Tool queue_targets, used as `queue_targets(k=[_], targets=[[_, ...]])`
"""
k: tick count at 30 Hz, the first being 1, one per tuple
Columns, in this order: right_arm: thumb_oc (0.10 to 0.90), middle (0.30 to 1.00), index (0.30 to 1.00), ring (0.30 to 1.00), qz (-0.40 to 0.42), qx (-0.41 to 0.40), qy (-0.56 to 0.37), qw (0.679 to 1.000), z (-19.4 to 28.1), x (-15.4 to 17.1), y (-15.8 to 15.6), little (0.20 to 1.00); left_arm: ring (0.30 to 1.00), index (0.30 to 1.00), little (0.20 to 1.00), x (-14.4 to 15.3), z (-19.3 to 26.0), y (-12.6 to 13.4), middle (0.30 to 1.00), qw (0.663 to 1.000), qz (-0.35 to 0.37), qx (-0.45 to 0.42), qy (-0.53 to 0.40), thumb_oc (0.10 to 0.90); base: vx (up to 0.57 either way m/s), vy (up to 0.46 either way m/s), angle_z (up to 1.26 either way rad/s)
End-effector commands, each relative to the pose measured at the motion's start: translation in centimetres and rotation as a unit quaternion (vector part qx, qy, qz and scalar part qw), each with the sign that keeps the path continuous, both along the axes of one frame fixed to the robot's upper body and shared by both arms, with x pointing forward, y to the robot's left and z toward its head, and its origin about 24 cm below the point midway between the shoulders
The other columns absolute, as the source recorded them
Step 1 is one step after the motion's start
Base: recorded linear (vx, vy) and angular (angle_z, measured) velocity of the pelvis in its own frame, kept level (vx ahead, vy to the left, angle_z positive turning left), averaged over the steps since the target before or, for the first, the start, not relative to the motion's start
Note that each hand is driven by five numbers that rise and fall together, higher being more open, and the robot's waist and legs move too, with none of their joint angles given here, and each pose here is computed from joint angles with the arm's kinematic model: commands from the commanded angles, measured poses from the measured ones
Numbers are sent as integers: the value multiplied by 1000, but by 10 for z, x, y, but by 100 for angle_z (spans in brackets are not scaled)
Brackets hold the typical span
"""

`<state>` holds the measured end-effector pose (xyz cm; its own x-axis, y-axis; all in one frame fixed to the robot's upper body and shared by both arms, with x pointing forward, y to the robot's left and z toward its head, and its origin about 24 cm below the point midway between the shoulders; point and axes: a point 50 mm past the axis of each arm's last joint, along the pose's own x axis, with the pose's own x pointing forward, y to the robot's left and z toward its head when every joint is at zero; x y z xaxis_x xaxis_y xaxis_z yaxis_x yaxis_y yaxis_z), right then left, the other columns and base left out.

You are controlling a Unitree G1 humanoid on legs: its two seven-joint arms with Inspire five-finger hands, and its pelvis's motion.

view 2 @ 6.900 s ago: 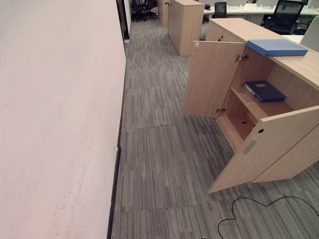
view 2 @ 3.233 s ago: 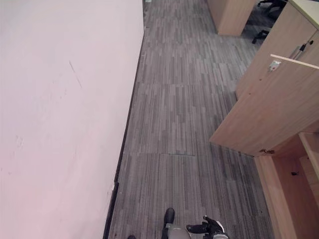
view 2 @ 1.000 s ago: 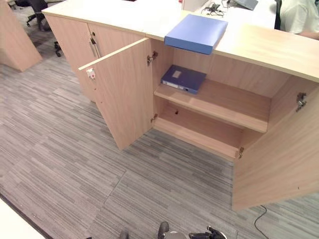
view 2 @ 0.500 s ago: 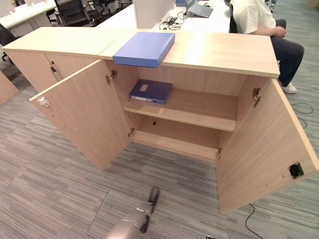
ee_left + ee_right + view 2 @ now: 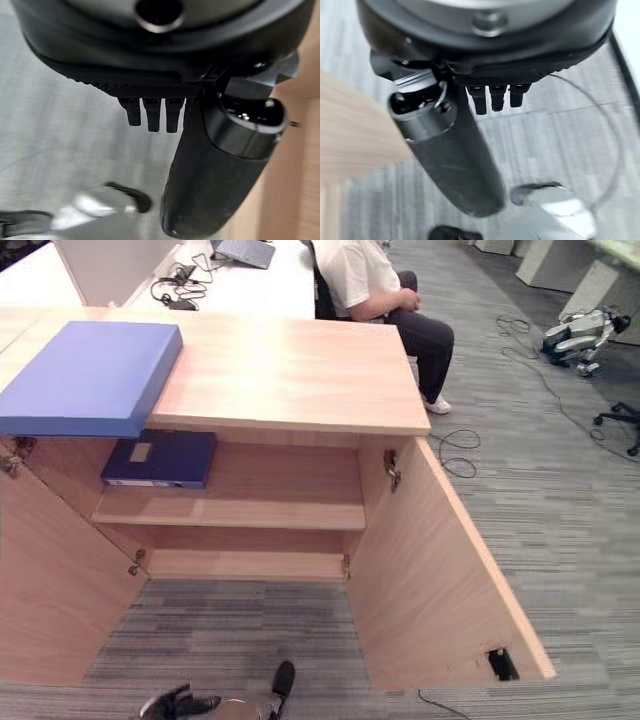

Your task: Put the empty folder in the office cabinet

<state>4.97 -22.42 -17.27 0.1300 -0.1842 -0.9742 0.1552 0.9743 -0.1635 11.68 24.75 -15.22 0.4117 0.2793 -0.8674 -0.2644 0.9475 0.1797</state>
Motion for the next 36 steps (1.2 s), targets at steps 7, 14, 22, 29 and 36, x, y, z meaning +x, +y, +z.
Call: queue_targets(k=[7,14,22,29,36], targets=[[800,900,900,900,12,-15,-86,996,10,37,-15,900,900,900,900,-56,-7,20,900,996,13,29,80,800,90,117,15],[800,900,900,900,11,-16,-84,996,10,33,-15,900,900,900,900,-64,-8,19,900,995,1,26,98,800,48,61,5],[800,900,900,900,18,-16,-76,997,8,27,-14,900,900,900,900,-70,-8,21,900,994,-4,29,108,800,43,32,-3],[800,900,900,900,41,-11,-91,995,9,36,-8,900,900,900,900,-72,-9,18,900,994,-4,25,110,800,63,92,7],[800,900,900,900,26,-12,-108,994,12,44,-10,900,900,900,900,-65,-9,15,900,994,-28,28,104,800,75,-114,49]])
